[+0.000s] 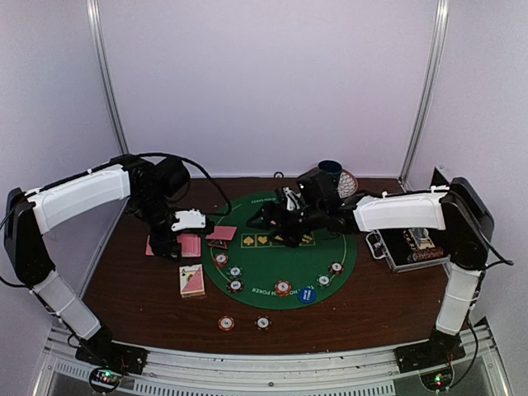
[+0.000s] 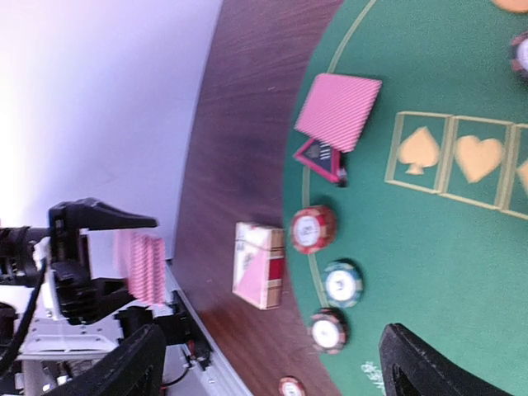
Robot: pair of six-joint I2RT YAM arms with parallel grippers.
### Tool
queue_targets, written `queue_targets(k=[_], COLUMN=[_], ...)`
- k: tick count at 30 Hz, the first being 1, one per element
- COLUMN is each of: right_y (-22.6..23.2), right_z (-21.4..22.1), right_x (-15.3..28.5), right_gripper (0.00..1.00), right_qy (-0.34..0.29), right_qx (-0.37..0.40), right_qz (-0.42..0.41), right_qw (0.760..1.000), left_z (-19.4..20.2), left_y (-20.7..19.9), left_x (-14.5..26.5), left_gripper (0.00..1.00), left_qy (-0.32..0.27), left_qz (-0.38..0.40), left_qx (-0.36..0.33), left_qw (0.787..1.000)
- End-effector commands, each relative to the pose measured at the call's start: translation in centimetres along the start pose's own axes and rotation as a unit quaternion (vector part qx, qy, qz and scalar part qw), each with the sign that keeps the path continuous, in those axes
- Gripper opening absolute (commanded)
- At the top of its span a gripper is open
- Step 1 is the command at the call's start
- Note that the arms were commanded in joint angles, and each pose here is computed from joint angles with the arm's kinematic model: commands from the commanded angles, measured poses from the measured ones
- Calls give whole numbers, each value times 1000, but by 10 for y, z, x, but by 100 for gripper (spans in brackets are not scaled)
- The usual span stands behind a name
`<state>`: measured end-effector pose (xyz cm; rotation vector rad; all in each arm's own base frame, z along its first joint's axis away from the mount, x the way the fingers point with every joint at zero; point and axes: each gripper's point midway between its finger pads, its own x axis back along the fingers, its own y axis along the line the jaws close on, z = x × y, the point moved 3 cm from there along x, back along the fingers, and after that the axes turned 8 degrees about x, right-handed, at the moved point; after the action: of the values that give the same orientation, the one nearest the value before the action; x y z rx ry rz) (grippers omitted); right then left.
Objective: Distribute texas hold em gaming equipment
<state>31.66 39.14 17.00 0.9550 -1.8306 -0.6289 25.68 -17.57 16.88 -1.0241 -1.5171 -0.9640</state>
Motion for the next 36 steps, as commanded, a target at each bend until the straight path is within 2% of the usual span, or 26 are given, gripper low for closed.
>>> queue_targets(k=[1,9,17,36], right_y=[53,69,79,112], right_z=[9,25,29,33], right_x=[-23,-54,-66,-101], right_gripper=[94,91,91,94], right_qy=[12,38,49,74], right_qx=[-8,-29,-36,-40], right_qz=[-144,-208,-245,-327], right_qw=[989,977,968,941], left_z=[-13,-17,-20,-21], left_y=[5,6,7,10], left_x=[19,24,23,23], left_gripper=[0,0,0,0], left_qy=[-39,-45,-44,-39], left_qz=[-11,-10,-6,-7], left_qx=[9,11,12,13], left_qw=[999,999,999,999])
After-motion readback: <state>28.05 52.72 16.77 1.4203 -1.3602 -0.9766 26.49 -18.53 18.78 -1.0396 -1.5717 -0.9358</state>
